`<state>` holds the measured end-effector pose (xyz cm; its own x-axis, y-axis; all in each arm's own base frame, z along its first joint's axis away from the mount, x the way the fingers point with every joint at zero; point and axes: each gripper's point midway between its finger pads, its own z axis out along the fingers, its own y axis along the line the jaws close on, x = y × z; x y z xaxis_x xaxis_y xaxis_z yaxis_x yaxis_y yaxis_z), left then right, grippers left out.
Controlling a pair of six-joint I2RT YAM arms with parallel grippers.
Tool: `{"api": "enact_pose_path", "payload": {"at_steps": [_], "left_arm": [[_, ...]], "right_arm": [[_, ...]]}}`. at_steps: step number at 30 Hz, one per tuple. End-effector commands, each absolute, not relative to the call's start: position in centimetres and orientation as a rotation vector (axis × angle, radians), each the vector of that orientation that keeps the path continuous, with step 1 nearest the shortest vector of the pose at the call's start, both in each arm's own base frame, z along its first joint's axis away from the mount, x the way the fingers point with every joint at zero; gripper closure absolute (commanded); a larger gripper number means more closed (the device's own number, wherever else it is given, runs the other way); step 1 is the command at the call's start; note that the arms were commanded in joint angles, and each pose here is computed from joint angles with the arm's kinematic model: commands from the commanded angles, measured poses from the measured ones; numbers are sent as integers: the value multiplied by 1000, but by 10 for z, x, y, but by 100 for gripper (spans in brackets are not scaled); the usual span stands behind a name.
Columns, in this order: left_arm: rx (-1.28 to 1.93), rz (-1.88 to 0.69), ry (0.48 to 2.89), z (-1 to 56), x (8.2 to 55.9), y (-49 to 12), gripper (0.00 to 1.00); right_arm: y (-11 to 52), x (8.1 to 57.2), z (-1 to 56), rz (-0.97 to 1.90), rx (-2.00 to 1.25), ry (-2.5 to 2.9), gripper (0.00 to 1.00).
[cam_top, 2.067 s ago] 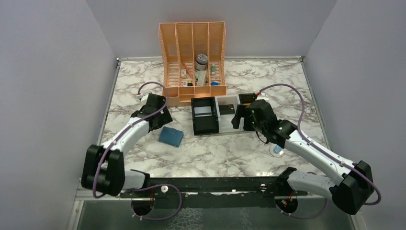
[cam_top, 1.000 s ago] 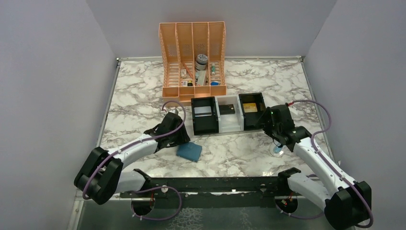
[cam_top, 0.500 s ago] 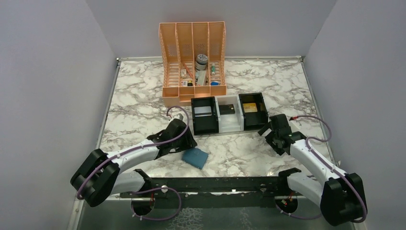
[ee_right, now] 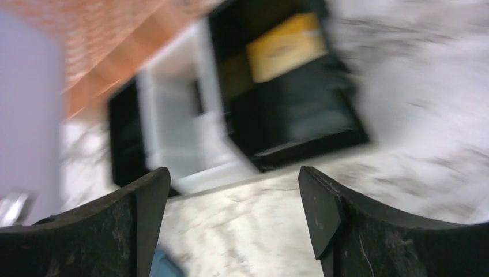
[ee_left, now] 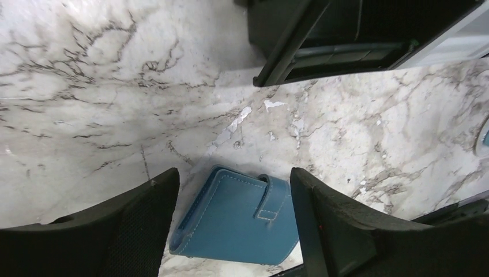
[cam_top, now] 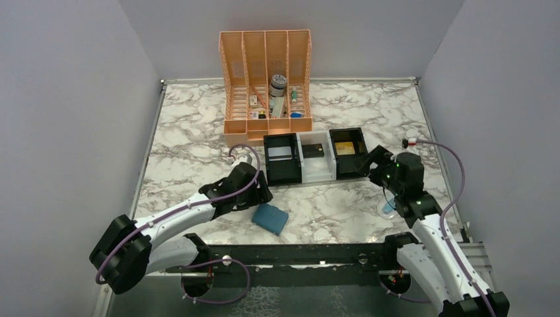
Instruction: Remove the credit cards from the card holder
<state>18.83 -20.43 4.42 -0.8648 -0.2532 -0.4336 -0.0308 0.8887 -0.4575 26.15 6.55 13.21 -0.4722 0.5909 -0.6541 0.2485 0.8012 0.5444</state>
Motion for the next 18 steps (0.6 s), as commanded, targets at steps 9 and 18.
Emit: {"api": "enact_pose_path", "payload": {"at_steps": [9,18], "left_arm": [[-272,-573,2529,59,176,-181,27],[-261,-608,2582,44,158,-178,33]], "right_arm": [[268,168,138,1261,-479,2189,33],[317,125,76,1260,-617,2400,43]]}}
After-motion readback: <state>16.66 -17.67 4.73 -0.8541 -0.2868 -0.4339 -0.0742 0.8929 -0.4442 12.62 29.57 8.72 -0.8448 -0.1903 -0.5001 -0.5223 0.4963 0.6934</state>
